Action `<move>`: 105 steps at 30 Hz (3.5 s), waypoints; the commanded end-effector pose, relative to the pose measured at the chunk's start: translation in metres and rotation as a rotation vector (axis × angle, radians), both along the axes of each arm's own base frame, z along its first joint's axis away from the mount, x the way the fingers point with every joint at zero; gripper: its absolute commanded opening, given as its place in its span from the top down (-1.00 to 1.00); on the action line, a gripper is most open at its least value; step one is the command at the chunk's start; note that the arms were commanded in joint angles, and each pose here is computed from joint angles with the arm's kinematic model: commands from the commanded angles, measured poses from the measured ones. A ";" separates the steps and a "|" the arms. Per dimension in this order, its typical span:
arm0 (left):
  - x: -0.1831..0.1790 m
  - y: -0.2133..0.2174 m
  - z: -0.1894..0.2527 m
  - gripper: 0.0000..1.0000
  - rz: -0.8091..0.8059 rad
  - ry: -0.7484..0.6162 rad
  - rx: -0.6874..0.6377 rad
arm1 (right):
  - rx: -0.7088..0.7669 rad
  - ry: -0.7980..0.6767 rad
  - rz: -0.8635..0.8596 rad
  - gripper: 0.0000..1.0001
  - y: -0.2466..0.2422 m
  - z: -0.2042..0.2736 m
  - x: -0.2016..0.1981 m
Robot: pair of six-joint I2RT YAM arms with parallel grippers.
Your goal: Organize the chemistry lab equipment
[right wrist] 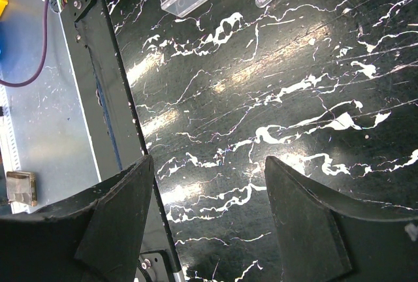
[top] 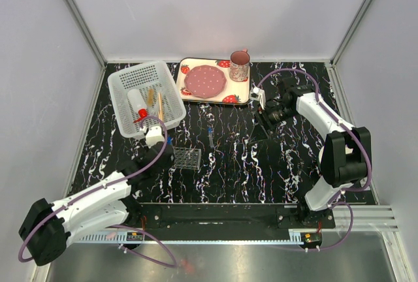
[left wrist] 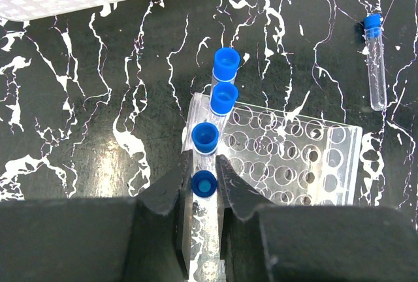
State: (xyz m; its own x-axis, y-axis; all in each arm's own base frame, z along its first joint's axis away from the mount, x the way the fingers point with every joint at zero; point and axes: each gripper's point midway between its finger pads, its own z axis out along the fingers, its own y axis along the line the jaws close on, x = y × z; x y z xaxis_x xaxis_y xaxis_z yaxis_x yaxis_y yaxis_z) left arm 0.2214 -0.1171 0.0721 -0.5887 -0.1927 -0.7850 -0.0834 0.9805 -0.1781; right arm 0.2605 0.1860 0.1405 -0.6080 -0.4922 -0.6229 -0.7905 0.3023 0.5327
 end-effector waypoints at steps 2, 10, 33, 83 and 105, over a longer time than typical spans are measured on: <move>0.004 0.004 0.000 0.66 0.019 -0.038 0.036 | 0.004 -0.013 0.010 -0.49 -0.001 0.000 0.002; 0.007 0.006 0.007 0.68 0.040 -0.076 0.069 | 0.003 -0.012 0.013 -0.49 -0.001 0.000 0.002; 0.006 0.006 0.007 0.70 0.070 -0.082 0.123 | 0.002 -0.006 0.017 -0.49 -0.001 -0.001 0.001; -0.005 0.006 0.067 -0.39 0.008 -0.037 -0.131 | 0.001 0.002 0.021 -0.50 -0.001 -0.003 0.001; -0.004 0.005 0.038 0.08 -0.109 0.232 -0.034 | -0.007 0.015 0.022 -0.49 -0.002 -0.007 0.001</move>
State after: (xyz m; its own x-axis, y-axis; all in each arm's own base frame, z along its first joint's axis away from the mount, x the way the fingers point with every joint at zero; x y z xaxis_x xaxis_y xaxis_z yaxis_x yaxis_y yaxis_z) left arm 0.2103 -0.1069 0.0973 -0.7832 -0.1532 -0.6026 -0.0474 0.9811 -0.1878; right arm 0.2573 0.1842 0.1320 -0.6222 -0.5059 -0.5975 -0.7760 0.2972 0.5564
